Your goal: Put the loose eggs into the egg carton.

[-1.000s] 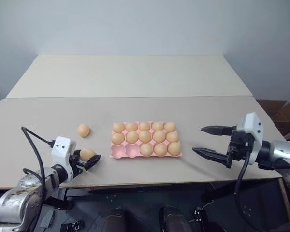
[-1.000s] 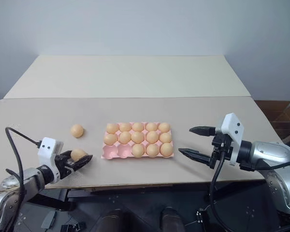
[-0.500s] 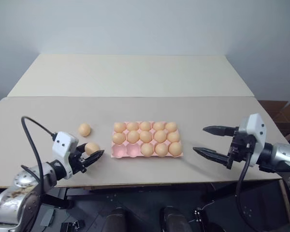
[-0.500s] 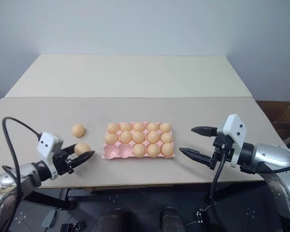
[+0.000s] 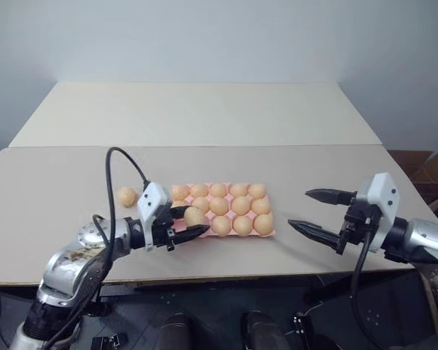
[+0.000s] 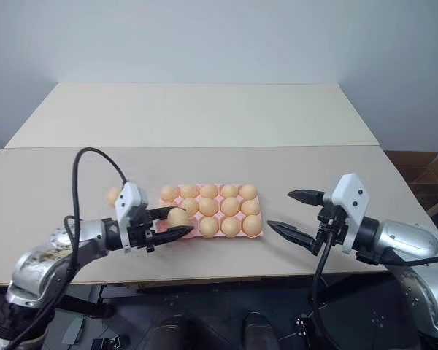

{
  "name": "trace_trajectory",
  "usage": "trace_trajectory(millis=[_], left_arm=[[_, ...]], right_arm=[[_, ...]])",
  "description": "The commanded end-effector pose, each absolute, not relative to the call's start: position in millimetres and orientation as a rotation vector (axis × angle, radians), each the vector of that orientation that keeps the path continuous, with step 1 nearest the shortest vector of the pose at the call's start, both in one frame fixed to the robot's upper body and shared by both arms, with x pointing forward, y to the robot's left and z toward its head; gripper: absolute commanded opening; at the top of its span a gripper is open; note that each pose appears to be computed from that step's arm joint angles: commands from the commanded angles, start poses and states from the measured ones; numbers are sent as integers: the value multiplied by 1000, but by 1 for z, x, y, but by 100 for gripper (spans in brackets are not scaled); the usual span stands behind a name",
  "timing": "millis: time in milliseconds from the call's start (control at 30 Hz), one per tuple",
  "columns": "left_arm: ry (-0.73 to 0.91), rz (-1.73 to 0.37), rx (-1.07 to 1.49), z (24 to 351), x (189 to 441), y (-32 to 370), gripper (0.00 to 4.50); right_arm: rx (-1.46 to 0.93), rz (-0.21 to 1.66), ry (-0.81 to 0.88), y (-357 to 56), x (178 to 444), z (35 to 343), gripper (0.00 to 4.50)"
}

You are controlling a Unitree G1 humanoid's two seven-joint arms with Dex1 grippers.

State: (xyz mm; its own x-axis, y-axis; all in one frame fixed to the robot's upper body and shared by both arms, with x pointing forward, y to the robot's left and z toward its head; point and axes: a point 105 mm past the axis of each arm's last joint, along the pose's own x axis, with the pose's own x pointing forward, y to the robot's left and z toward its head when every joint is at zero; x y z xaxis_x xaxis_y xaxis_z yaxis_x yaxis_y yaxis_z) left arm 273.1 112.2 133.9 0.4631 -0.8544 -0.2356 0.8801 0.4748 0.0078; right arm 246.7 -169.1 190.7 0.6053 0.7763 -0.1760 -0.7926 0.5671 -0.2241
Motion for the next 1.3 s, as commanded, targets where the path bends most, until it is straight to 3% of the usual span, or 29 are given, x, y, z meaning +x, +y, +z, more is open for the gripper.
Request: trace_trajectory(millis=[33, 167, 200, 433, 567, 800, 1100, 1300], left_arm=[[181, -1070, 193, 140, 277, 112, 321], [154, -1039, 232, 141, 283, 112, 440], [138, -1029, 234, 144, 284, 112, 445], [40, -1001, 153, 176, 281, 137, 445], [54, -892, 207, 182, 277, 190, 445], [222, -890, 225, 181, 230, 264, 445], [204, -833, 163, 176, 216, 272, 445], [182, -660, 137, 171, 245, 270, 445]], right_arm=[[-310, 920, -10, -165, 242, 203, 450], [-308, 913, -14, -165, 242, 203, 450], [-308, 913, -18, -165, 242, 204, 450], [-311, 927, -23, -165, 243, 206, 450], [-317, 952, -14, -164, 244, 204, 450], [-337, 1044, 33, -168, 240, 198, 450], [-348, 1053, 52, -177, 239, 197, 450], [-352, 1047, 42, -175, 240, 201, 450]])
